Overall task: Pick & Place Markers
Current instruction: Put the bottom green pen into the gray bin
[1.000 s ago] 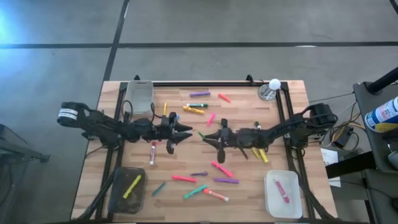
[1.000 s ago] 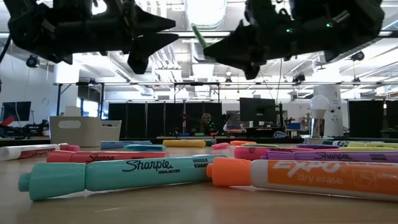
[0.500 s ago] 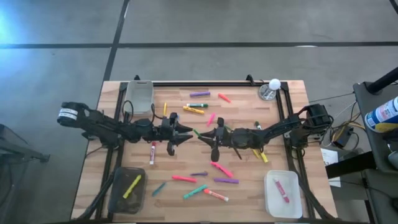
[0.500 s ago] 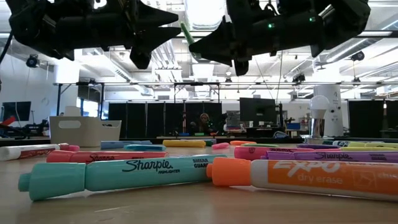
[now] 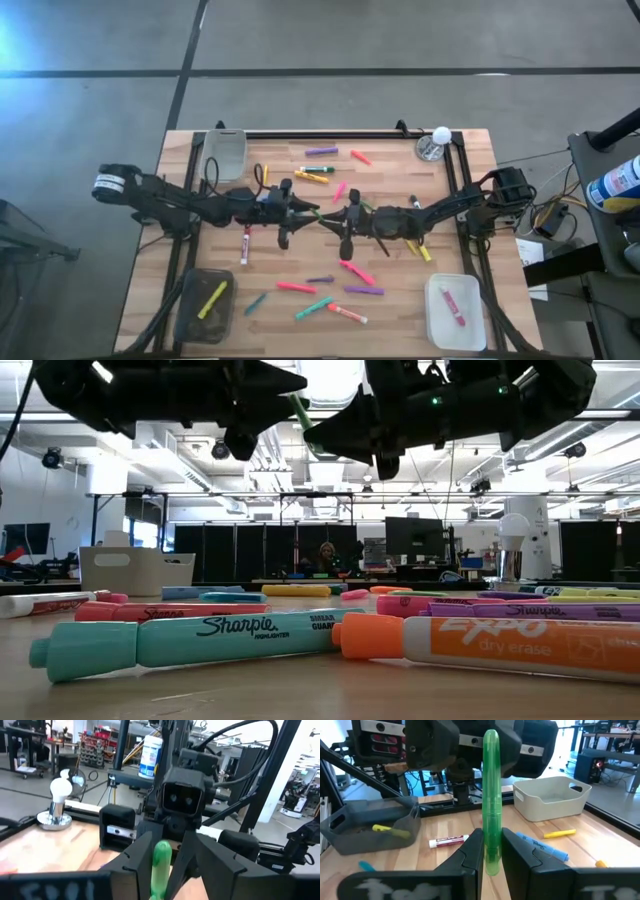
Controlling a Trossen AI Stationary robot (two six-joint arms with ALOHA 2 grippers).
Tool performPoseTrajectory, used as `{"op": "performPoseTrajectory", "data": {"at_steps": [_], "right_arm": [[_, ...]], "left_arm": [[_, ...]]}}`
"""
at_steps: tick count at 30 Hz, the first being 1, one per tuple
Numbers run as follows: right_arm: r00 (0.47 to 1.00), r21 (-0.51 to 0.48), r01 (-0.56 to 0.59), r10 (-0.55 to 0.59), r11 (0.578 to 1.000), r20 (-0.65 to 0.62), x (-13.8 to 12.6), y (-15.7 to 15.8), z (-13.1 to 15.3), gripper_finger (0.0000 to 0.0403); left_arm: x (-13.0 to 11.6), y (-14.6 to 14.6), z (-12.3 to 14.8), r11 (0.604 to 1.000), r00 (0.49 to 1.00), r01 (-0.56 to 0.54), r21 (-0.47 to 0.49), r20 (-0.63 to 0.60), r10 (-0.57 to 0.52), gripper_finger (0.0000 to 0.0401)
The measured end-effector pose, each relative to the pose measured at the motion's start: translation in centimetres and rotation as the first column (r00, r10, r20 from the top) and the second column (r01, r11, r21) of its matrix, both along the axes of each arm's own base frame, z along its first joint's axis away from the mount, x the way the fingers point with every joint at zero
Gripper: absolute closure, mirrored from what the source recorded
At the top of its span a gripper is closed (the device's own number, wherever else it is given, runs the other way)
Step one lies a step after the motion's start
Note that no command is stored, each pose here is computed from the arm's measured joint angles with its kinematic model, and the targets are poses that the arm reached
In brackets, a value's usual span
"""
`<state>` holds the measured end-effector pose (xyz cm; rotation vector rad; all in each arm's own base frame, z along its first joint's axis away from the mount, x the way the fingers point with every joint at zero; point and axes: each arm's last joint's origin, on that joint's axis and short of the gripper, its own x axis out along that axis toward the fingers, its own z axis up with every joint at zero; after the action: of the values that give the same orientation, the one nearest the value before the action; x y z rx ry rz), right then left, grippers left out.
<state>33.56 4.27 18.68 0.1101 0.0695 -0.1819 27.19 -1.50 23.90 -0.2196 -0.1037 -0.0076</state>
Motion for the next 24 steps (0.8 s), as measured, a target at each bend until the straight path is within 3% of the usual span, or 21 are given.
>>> {"op": "performPoseTrajectory", "data": {"at_steps": [3,10,21,24], "right_arm": [[1.000,-0.001,-0.003,0.003,1.000,0.000,0.0,0.0,0.0,0.0353],[1.000,0.000,-0.007,0.007,1.000,0.008,0.0,0.1,0.1,0.0352],[1.000,0.009,0.007,-0.007,1.000,0.015,0.0,0.0,0.2,0.0282],[1.000,0.008,0.017,-0.017,1.000,-0.015,0.0,-0.1,-0.1,0.0261]], "left_arm": [[0.1,0.0,0.3,1.000,1.000,0.000,0.001,0.012,0.000,0.0283],[0.1,0.0,0.4,1.000,1.000,-0.007,0.009,0.016,0.007,0.0375],[-0.1,0.1,1.0,0.999,0.999,-0.015,0.030,0.038,0.014,0.0372],[-0.5,0.4,2.0,0.997,0.997,-0.059,0.055,0.047,0.056,0.0373]]}}
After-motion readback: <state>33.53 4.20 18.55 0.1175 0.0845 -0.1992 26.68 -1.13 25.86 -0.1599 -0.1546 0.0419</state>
